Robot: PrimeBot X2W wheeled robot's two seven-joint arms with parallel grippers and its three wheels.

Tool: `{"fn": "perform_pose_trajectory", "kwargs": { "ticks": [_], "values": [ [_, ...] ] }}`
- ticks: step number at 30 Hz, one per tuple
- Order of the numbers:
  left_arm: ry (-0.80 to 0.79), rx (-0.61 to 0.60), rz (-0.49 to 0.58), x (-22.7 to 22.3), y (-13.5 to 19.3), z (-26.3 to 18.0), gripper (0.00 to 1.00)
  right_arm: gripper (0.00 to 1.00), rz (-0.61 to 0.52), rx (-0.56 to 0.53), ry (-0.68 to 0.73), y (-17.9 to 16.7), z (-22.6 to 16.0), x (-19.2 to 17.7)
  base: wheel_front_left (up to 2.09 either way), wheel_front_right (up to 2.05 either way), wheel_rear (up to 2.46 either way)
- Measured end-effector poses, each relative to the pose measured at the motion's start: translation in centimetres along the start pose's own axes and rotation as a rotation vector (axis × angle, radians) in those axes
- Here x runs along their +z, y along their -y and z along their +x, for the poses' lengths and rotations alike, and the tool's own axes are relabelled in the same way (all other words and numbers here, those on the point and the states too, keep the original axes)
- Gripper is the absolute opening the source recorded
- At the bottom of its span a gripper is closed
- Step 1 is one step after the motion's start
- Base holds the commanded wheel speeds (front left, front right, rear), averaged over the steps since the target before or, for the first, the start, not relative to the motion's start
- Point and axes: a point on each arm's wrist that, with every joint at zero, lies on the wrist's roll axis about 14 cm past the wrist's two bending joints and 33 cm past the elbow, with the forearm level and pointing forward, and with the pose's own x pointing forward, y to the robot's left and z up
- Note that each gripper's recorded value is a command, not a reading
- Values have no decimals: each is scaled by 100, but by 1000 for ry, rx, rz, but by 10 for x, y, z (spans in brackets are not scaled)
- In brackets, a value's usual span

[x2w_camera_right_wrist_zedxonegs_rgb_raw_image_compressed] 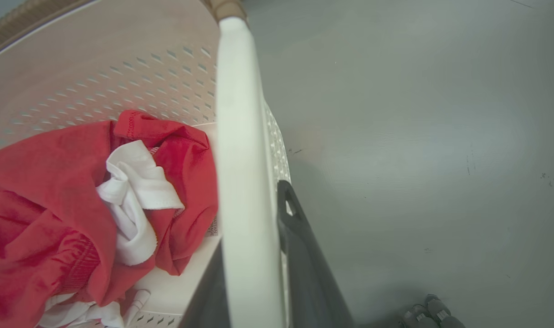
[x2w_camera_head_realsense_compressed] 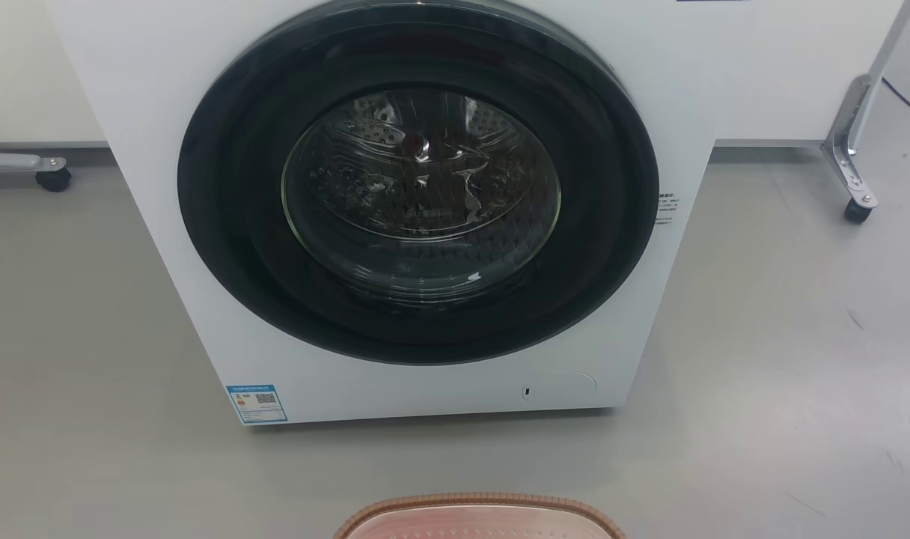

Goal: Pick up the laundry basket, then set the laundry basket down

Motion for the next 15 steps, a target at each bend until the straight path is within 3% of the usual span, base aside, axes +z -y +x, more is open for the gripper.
{"fn": "perform_pose_trajectory", "kwargs": {
  "ticks": [15],
  "values": [
    [-14,3,-2,-5,-1,2,0,0,-2,2,-2,0,3,1,0,0,0]
  ]
}}
